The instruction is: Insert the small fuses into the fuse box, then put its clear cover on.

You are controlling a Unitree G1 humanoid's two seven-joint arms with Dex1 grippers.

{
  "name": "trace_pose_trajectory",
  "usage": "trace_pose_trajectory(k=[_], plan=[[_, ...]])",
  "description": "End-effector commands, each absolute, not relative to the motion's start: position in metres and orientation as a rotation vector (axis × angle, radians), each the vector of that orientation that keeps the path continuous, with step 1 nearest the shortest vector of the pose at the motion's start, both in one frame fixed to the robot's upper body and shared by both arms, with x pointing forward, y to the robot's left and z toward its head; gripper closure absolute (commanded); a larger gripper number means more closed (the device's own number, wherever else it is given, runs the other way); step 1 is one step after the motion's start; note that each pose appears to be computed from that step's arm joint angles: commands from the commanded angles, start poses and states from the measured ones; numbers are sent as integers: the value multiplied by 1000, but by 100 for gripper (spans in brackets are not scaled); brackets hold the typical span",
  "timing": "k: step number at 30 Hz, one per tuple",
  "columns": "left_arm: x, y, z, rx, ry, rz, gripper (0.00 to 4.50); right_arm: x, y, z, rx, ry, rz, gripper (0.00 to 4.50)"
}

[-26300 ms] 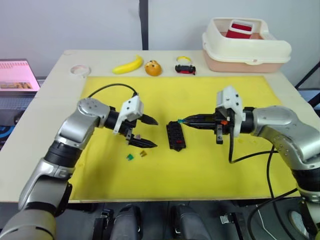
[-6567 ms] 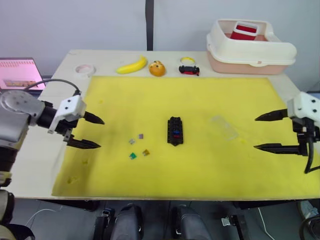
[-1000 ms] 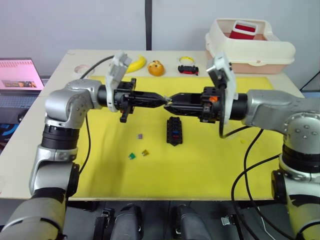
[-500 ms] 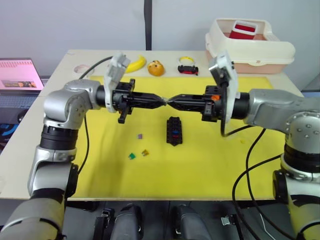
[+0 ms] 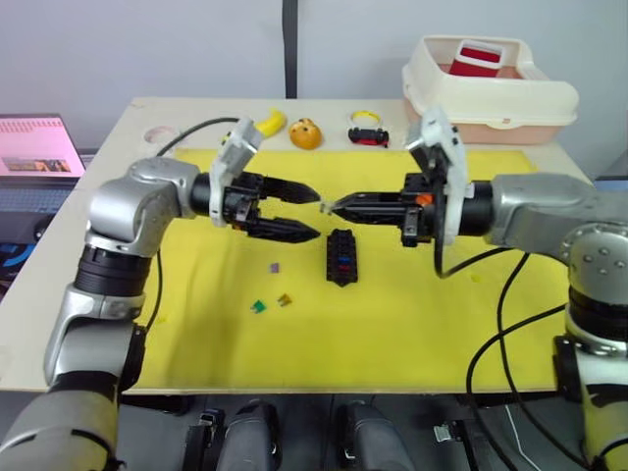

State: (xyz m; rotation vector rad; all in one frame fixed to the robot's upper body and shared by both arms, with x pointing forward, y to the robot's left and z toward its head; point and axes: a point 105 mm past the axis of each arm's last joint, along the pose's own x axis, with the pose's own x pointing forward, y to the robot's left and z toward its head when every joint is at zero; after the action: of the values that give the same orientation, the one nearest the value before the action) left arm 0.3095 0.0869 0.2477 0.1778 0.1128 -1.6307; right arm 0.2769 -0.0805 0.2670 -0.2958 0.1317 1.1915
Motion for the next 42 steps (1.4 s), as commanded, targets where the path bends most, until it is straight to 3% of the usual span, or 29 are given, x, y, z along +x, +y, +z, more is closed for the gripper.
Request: trace_pose_trajectory(k=[1, 9, 19, 42], plan=[[311, 96, 244, 279, 113, -1620, 3, 284, -89, 265, -446, 76, 1183, 450], [328, 106, 204, 502, 174, -1538, 3, 312, -107, 242, -646, 42, 1219, 450], [337, 97, 180, 560, 193, -1504, 3, 336, -103, 217, -678, 35, 1321, 450], [336, 89, 168, 579, 178, -1468, 3, 344, -108, 179, -666, 104, 1380, 450]])
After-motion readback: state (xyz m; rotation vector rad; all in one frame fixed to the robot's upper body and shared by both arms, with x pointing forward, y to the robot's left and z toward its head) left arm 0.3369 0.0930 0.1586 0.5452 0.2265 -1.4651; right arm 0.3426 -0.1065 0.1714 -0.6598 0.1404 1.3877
